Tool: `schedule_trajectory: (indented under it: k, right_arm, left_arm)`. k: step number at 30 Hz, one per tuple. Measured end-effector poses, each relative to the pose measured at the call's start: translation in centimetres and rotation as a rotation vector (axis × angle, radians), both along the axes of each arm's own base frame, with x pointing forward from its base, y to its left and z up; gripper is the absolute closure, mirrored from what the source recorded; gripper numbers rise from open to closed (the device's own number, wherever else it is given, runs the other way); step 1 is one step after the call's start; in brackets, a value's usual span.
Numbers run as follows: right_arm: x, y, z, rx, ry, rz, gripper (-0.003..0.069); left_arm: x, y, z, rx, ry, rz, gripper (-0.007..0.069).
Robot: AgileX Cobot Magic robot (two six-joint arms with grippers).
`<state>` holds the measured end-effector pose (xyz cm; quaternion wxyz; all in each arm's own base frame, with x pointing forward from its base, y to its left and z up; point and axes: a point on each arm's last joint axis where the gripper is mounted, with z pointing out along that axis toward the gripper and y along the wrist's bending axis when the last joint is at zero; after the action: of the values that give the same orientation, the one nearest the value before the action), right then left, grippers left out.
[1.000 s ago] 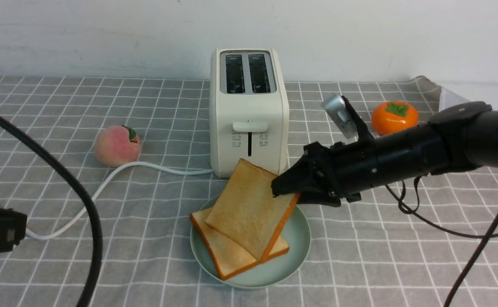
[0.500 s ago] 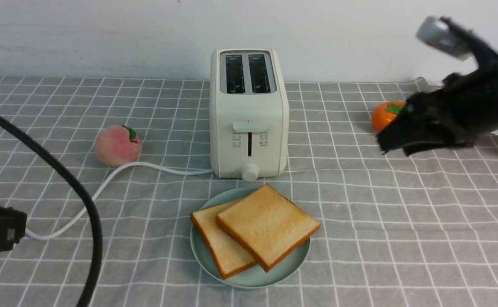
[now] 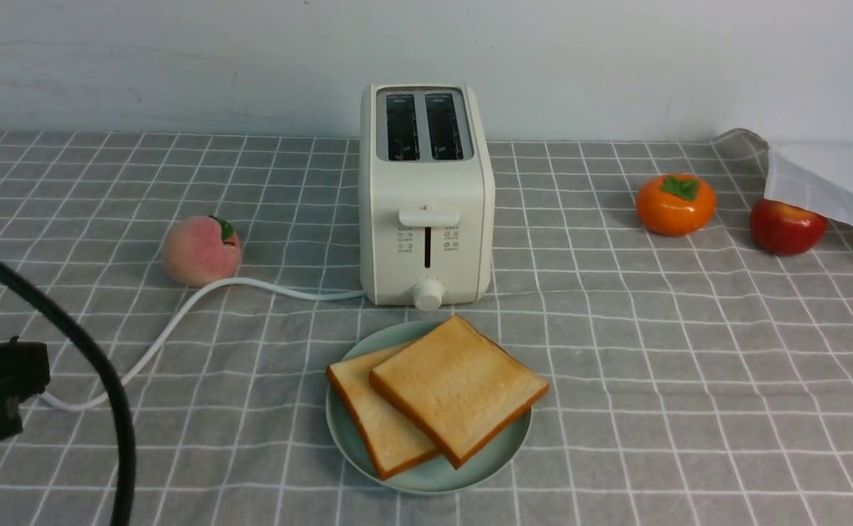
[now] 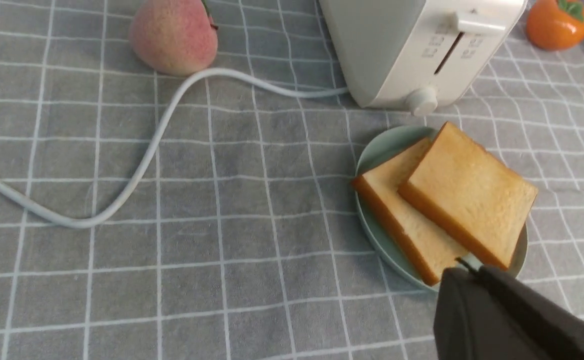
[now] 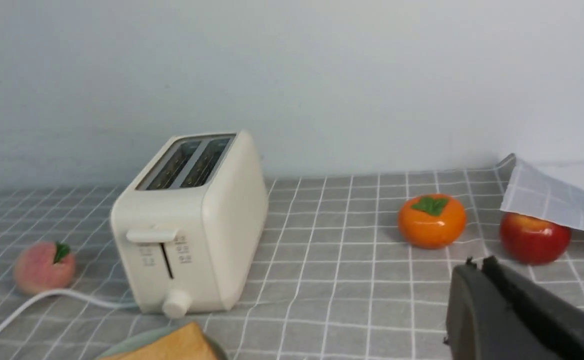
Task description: Take toasted bread from bread machine on grey coffee table place on plate.
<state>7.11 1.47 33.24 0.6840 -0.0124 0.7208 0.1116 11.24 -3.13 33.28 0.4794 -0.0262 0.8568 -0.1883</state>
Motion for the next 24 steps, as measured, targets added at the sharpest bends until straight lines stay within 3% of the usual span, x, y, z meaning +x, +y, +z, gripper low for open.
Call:
schedule_trajectory:
  k: [6,12,24]
  right_arm:
    - [-2.1,-0.9,-5.7,0.078,-0.213,-0.077,0.0654]
    - [-3.2,-1.4,-5.7,0.1,-0.357,-0.112,0.0626]
    - [-3.2,-1.4,-5.8,0.1,-0.357,-0.117,0.0604]
  left_arm:
    - [-1.4,0.3,-2.6,-0.04,-0.071,0.038,0.0639]
    - [-2.2,0.5,-3.1,-0.055,-0.129,0.052,0.0639]
    - [-2.2,0.5,-3.1,-0.057,-0.132,0.054,0.0639]
